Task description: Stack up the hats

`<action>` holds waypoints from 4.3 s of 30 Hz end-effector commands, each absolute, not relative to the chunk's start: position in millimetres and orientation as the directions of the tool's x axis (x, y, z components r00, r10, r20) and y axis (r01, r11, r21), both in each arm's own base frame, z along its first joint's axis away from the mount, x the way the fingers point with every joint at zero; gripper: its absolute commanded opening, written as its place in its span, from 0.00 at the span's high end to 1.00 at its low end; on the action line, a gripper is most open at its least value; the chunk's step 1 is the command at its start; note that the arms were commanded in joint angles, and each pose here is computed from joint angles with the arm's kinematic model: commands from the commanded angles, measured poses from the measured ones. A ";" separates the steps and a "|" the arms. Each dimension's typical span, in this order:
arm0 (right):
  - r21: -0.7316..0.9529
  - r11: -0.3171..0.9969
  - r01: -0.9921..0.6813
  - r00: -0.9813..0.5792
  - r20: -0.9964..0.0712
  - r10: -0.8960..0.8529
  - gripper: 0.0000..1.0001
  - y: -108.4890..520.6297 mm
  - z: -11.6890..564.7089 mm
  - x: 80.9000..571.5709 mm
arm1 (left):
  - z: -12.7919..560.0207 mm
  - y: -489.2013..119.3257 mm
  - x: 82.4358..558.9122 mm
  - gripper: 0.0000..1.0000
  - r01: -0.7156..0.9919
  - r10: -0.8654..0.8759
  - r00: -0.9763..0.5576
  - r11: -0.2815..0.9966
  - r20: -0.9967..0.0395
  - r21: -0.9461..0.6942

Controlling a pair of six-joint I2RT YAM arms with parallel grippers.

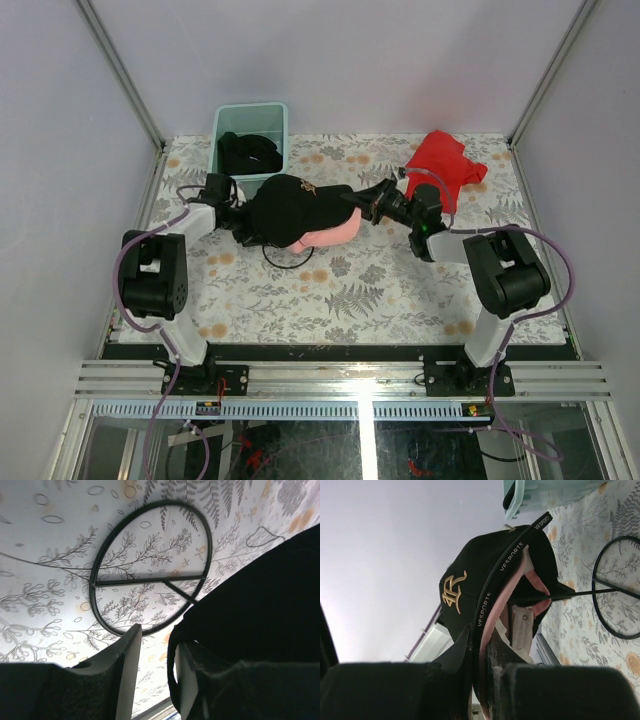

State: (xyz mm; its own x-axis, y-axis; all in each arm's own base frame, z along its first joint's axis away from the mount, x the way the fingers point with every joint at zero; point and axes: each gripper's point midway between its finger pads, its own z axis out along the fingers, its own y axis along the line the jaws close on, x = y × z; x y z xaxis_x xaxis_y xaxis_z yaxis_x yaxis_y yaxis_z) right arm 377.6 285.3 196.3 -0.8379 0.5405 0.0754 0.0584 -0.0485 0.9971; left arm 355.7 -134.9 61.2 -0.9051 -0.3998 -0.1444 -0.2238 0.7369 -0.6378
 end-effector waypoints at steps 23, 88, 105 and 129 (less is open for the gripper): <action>0.920 0.371 -0.126 -0.864 -0.286 0.415 1.00 237.3 224.3 359.4 | 116.1 -116.5 379.1 0.53 -0.222 -0.498 -0.840 0.677 -0.214 -0.702; 0.566 0.824 -0.026 -0.734 -0.571 0.368 0.23 106.5 216.2 349.6 | 209.1 -27.8 535.5 0.27 -0.227 -0.519 -0.654 0.828 -0.550 -0.512; 0.572 0.820 -0.024 -0.720 -0.579 0.383 0.22 104.6 220.2 357.8 | 144.2 -4.7 586.1 0.16 -0.280 -0.466 -0.671 0.879 -0.576 -0.386; 0.587 0.808 0.044 -0.707 -0.553 0.440 0.22 100.0 220.5 352.3 | 53.7 -14.8 618.3 0.22 -0.317 -0.451 -0.714 0.890 -0.535 -0.328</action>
State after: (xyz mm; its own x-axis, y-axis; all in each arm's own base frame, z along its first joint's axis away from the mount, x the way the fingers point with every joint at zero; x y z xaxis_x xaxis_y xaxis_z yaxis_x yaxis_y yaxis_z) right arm 352.0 104.3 199.9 -0.7454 0.4158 -0.5210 0.0452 0.8113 0.5829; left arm 622.3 -18.9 89.5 -0.6816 -0.4684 -0.5621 -0.2827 0.8772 -0.3881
